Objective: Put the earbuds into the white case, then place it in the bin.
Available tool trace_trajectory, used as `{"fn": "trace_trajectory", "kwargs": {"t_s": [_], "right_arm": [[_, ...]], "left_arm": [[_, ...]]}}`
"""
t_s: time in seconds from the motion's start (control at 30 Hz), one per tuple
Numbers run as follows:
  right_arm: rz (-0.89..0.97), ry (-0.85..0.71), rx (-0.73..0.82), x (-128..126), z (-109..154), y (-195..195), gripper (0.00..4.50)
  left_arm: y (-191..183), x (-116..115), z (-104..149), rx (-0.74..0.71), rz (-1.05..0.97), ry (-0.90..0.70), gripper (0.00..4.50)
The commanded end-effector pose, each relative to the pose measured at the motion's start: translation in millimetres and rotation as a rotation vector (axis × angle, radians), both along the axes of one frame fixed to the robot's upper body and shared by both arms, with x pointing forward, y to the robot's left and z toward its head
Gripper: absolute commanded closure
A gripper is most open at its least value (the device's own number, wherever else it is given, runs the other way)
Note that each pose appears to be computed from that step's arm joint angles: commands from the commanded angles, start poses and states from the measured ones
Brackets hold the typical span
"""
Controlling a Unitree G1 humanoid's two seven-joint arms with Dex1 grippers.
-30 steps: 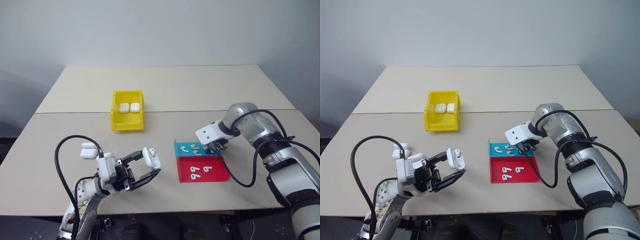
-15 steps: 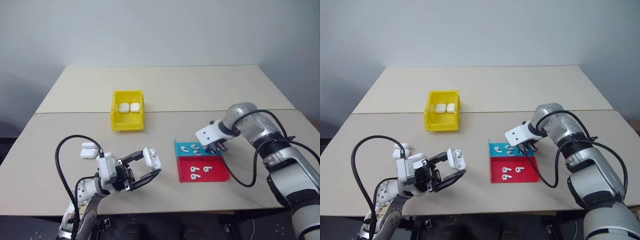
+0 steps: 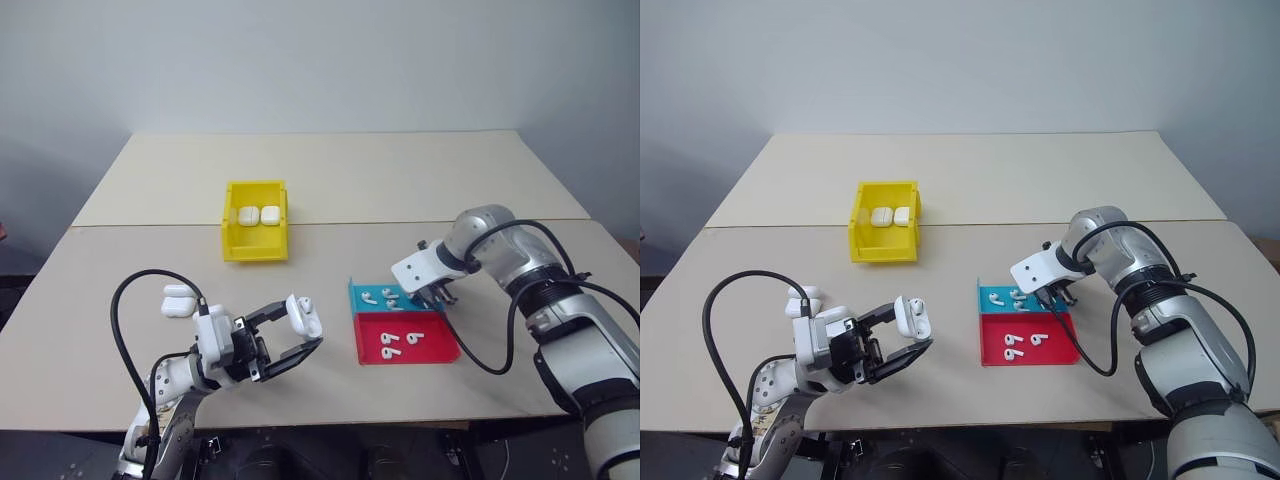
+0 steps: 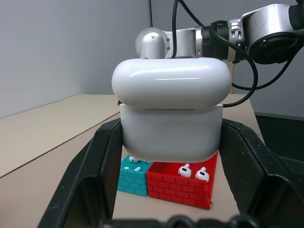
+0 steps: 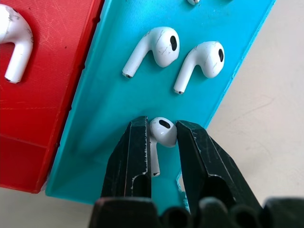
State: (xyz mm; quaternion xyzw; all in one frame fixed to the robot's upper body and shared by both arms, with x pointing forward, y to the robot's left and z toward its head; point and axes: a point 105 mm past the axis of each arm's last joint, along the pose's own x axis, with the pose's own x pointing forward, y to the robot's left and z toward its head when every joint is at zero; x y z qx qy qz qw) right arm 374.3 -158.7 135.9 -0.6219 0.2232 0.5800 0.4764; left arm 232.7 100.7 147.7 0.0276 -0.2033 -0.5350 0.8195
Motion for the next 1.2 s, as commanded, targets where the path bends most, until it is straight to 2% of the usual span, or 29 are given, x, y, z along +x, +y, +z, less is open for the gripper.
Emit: {"fn": "trace_trajectory", "kwargs": {"t_s": [0.03,0.23,0.4,0.53,0.6,0.63,0.7,0.77,0.93,1.03,1.2], "right_arm": [[0.000,-0.032,0.070,-2,15,2,3.75],[-0.087,-0.120,0.476,-13,79,17,3.75],[-0.207,-0.139,1.014,-43,147,18,3.75],[-0.204,-0.112,1.528,-82,193,14,3.75],[-0.203,-0.051,1.767,-95,205,11,3.75],[-0.205,-0.031,1.824,-99,207,10,3.75],[-0.139,0.098,2.024,-118,206,15,3.75],[-0.103,0.181,2.123,-133,199,21,3.75],[-0.018,0.270,2.172,-164,177,40,3.75],[0.020,0.243,2.215,-170,171,43,3.75],[0.085,0.213,2.130,-167,160,61,3.75]], "left_arm": [[-5,-4,13,-0.016,-0.028,-0.055,1.74],[-12,1,32,-0.069,-0.044,-0.079,1.74],[-22,1,51,-0.101,-0.093,-0.097,1.74],[-31,1,63,-0.124,-0.152,-0.102,1.74],[-34,2,68,-0.139,-0.174,-0.101,1.74],[-35,3,70,-0.143,-0.178,-0.101,1.74],[-39,3,75,-0.155,-0.207,-0.101,1.74],[-41,3,80,-0.162,-0.229,-0.102,1.74],[-46,0,89,-0.181,-0.281,-0.111,1.74],[-50,-3,92,-0.172,-0.314,-0.113,1.74],[-53,-7,95,-0.175,-0.359,-0.075,1.74]]}}
